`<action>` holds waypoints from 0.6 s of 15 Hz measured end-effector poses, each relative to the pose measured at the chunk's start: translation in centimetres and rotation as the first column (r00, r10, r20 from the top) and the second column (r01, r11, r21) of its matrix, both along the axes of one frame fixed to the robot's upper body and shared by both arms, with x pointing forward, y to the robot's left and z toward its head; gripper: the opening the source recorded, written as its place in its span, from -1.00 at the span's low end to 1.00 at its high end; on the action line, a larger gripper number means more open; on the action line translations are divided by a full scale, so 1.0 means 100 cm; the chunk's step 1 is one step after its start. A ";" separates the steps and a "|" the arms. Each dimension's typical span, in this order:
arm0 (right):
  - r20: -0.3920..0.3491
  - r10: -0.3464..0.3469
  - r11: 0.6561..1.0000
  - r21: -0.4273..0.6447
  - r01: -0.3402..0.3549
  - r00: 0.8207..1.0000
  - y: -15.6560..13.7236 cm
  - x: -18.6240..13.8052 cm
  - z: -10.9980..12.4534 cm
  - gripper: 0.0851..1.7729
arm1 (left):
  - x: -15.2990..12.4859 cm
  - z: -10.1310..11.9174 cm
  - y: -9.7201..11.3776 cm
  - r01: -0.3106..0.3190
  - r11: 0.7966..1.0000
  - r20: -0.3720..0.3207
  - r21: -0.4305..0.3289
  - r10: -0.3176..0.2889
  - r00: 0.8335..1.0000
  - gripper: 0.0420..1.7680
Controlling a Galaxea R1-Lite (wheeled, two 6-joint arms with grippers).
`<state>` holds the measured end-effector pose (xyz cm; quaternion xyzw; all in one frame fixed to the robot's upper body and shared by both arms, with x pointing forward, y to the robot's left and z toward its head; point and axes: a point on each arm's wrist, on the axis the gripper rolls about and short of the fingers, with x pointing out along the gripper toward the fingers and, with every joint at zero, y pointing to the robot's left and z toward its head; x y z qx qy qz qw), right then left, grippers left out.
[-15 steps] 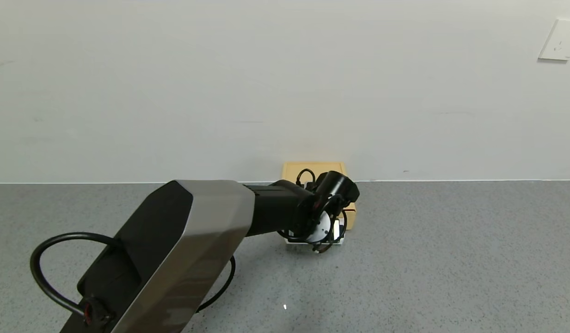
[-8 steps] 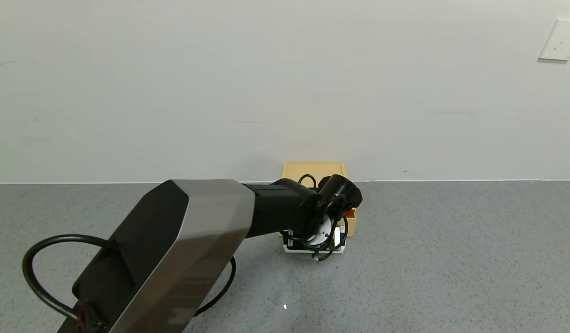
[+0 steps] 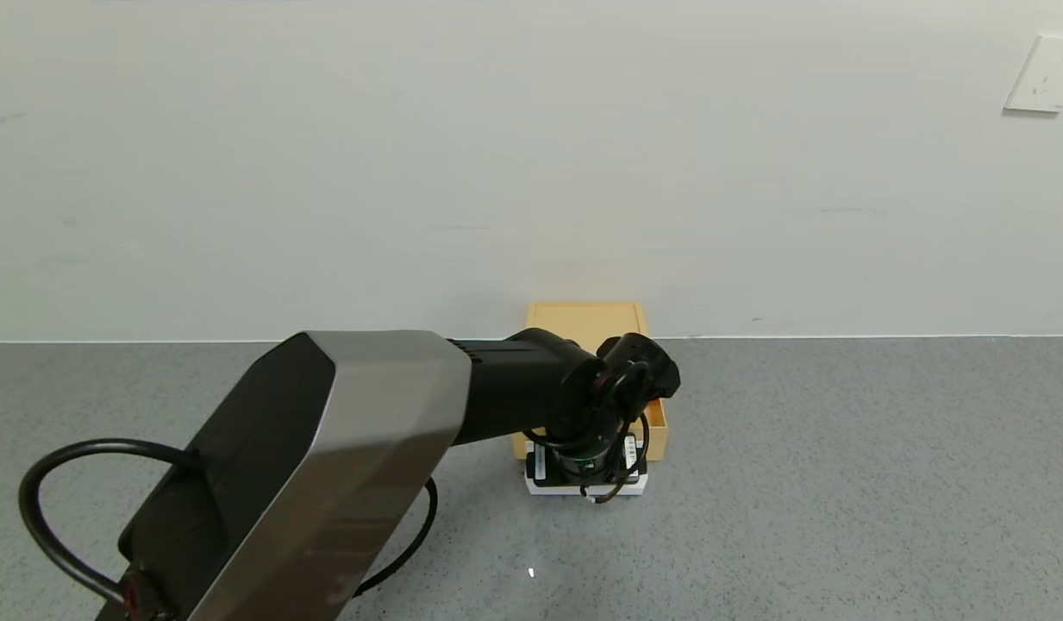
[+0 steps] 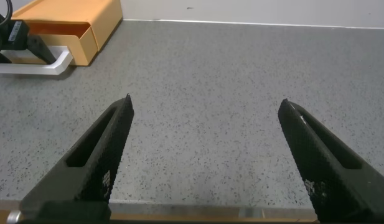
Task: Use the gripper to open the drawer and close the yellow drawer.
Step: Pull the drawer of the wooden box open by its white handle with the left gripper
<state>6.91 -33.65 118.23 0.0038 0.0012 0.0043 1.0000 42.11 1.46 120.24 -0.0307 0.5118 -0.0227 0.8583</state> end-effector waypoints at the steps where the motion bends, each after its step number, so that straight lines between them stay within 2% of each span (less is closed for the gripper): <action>1: 0.000 0.000 1.000 0.000 0.000 1.000 0.000 0.000 0.000 0.93 | -0.002 0.001 0.000 -0.004 1.000 -0.008 0.002 0.004 1.000 0.94; 9: 0.000 0.000 1.000 0.000 0.000 1.000 0.000 0.000 0.000 0.93 | -0.025 0.004 -0.003 -0.038 0.998 -0.083 0.041 0.041 0.996 0.94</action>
